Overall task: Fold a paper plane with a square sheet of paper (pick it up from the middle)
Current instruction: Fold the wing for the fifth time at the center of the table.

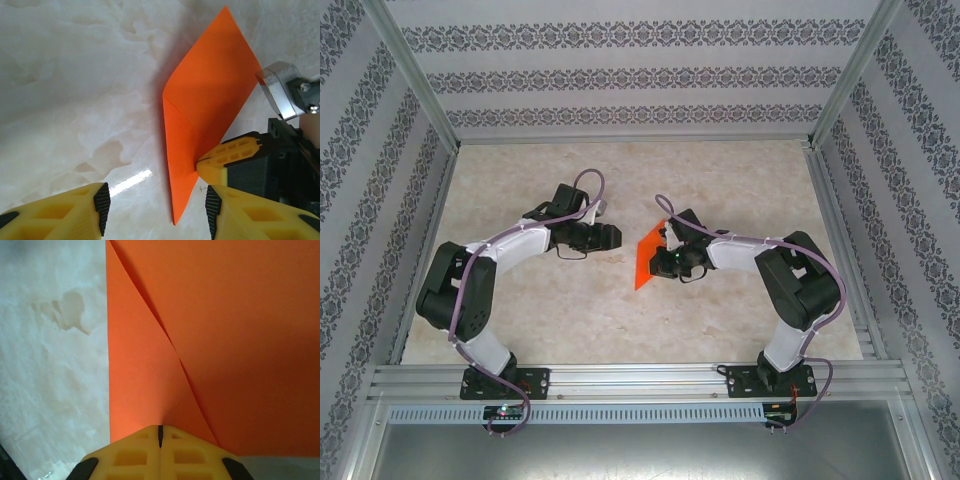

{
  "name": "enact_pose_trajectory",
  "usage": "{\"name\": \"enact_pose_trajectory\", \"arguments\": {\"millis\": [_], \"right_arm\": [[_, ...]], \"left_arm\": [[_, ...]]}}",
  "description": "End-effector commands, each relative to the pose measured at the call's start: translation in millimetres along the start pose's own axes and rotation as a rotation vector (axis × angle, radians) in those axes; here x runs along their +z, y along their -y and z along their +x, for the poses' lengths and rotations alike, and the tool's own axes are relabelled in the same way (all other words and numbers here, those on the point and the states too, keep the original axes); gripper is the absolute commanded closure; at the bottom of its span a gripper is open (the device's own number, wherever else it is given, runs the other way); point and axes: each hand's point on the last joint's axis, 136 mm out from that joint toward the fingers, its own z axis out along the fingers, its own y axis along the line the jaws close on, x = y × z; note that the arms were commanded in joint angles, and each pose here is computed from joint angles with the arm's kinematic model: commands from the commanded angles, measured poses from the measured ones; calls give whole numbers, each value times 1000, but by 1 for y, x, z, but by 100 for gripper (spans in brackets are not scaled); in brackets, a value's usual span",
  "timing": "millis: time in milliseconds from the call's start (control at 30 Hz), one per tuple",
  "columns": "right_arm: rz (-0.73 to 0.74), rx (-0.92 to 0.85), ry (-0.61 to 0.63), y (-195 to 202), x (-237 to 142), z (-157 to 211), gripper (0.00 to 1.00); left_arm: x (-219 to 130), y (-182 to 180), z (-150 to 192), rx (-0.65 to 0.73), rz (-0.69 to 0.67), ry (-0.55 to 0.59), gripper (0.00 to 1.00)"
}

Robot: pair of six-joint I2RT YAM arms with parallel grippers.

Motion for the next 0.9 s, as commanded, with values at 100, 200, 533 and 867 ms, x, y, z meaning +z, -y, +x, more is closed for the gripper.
{"name": "enact_pose_trajectory", "arguments": {"millis": [100, 200, 533, 867], "right_arm": [[33, 9, 10, 20, 3, 3, 98], [12, 19, 14, 21, 4, 4, 98], [-32, 45, 29, 27, 6, 11, 98], [-28, 42, 45, 31, 1, 13, 99]], "left_arm": [[14, 14, -8, -29, 62, 14, 44], [24, 24, -7, -37, 82, 25, 44], [60, 29, 2, -104, 49, 47, 47], [93, 25, 15, -150, 15, 46, 54]]}}
